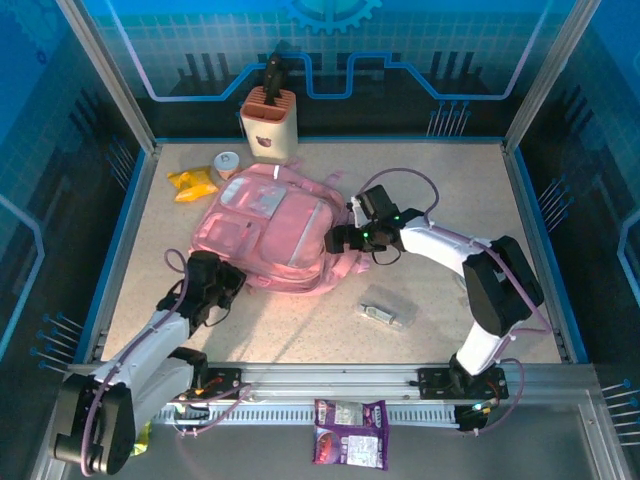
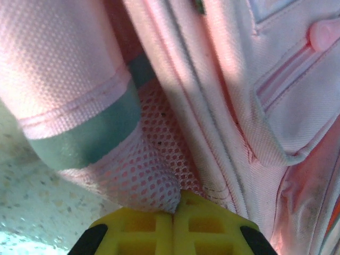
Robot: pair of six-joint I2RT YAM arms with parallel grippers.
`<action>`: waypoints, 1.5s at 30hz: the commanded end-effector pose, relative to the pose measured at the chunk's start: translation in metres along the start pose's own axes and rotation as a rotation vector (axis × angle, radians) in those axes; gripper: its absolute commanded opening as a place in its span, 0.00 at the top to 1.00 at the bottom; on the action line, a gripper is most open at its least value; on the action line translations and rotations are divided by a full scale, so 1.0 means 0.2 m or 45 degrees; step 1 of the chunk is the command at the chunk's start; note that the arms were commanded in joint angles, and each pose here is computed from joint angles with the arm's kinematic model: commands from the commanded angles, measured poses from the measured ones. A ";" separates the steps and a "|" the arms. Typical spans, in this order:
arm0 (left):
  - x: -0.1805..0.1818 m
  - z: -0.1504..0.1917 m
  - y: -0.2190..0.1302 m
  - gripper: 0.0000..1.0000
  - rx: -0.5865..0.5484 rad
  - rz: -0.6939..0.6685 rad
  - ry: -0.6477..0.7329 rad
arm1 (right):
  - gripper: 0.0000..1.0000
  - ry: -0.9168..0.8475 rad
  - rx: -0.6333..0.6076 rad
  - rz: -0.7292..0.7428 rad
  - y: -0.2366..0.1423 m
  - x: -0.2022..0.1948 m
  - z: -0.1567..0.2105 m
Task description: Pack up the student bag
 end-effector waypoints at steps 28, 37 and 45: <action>-0.33 0.46 0.02 1.00 0.169 0.141 -0.039 | 0.30 -0.392 -0.195 -0.096 0.04 0.80 0.61; -0.37 0.54 0.04 1.00 0.224 0.170 -0.052 | 0.49 -0.356 -0.325 0.028 0.15 0.81 0.55; -0.39 0.55 0.03 1.00 0.211 0.187 -0.040 | 0.57 -0.343 -0.346 0.118 0.24 0.75 0.53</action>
Point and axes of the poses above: each hand's point on the last joint's axis, 136 mm out from that joint toward the fingers, its own y axis out along the fingers, its own x axis along the line the jaws close on, z = x × y, the point moved 5 cm from there along -y, back along the fingers, and after that the axes turned 8 degrees about -y, right-handed, at the moved point
